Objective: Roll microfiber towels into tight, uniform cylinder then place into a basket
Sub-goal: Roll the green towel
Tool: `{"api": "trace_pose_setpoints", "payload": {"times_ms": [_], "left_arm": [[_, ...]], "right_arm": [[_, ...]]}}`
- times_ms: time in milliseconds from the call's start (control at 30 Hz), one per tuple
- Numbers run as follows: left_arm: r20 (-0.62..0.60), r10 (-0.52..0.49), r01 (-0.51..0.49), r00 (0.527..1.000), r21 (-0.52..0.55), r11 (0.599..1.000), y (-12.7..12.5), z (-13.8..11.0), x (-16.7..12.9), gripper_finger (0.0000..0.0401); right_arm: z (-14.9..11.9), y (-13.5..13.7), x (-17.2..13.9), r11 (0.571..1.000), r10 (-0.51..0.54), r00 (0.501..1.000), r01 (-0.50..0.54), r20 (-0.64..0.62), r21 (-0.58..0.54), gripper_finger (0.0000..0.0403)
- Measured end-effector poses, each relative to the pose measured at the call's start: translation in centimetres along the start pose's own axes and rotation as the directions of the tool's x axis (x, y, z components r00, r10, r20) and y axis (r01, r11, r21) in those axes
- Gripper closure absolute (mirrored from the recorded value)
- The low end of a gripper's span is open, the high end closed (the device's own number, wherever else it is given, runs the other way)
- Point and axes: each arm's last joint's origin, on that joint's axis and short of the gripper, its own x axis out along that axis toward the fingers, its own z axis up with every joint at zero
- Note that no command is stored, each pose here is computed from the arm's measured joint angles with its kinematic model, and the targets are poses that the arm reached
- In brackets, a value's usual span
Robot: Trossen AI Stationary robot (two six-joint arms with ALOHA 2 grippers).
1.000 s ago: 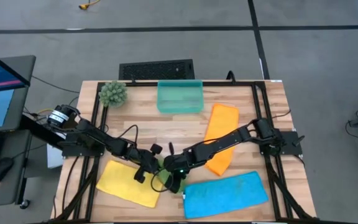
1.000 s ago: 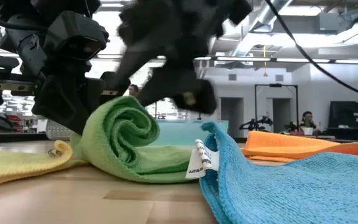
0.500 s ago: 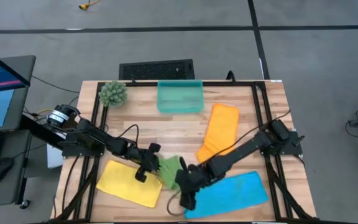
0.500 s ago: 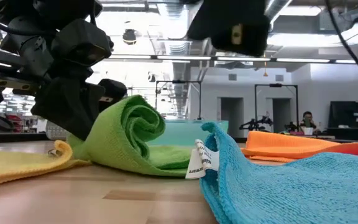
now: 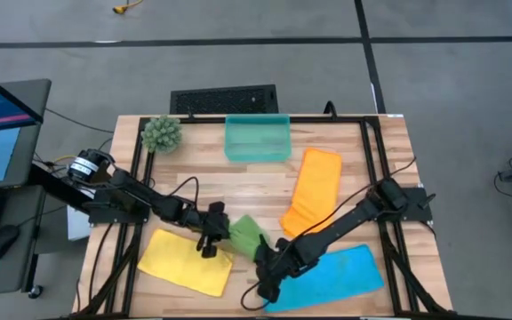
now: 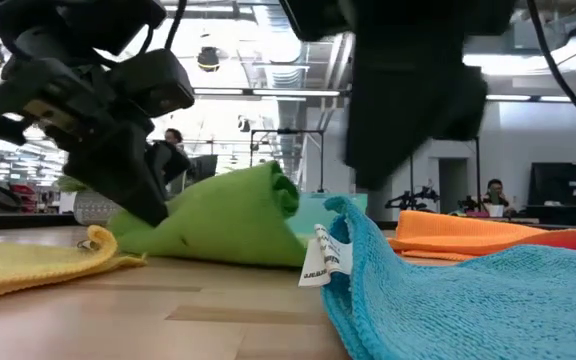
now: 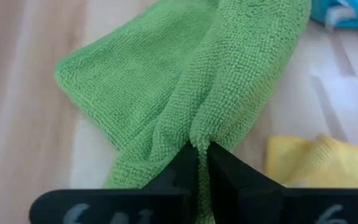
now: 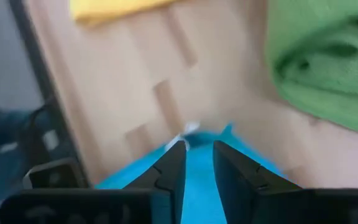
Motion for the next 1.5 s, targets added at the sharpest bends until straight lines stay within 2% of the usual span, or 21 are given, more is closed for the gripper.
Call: {"api": "trace_pose_setpoints", "payload": {"times_ms": [167,300,433,633,867,967,1067,1267,1500], "left_arm": [[0.016,0.039,-0.038,0.999,-0.084,0.996,0.6,0.2,0.0,0.0390],[0.021,0.048,-0.046,0.999,-0.090,0.995,1.0,0.3,0.0,0.0390],[0.024,0.057,-0.055,0.998,-0.098,0.994,1.3,0.4,0.1,0.0390],[0.026,0.074,-0.071,0.997,-0.111,0.991,2.0,0.6,0.1,0.0390],[0.027,0.080,-0.077,0.996,-0.085,0.993,2.2,0.7,0.1,0.0390],[0.027,0.080,-0.077,0.996,-0.085,0.993,2.2,0.7,0.1,0.0390],[0.027,0.080,-0.077,0.996,-0.081,0.994,2.2,0.7,0.1,0.0390],[0.026,0.080,-0.078,0.996,-0.065,0.995,2.2,0.7,0.1,0.0390],[0.026,0.076,-0.075,0.997,-0.047,0.996,2.2,0.6,0.1,0.0390]], "right_arm": [[0.9,-0.3,-0.9,0.997,-0.082,0.989,0.083,0.120,-0.007,0.0309],[1.3,-0.6,-0.9,0.987,-0.119,0.980,0.134,0.161,-0.087,0.0312],[2.1,-1.3,-0.8,0.981,-0.126,0.979,0.147,0.158,-0.130,0.0311],[4.2,-3.2,-0.7,0.986,-0.130,0.981,0.142,0.143,-0.084,0.0310],[5.3,-4.1,-0.8,0.977,-0.105,0.989,0.123,0.108,-0.176,0.0305],[6.0,-3.9,-1.2,0.980,-0.088,0.988,0.110,0.130,-0.168,0.0282],[6.3,-4.0,-1.3,0.980,-0.090,0.987,0.112,0.134,-0.167,0.0240],[5.9,-3.6,-1.4,0.957,-0.080,0.988,0.114,0.134,-0.265,0.0153],[6.4,-4.3,-1.4,0.960,-0.102,0.986,0.132,0.130,-0.248,0.0138]]}}
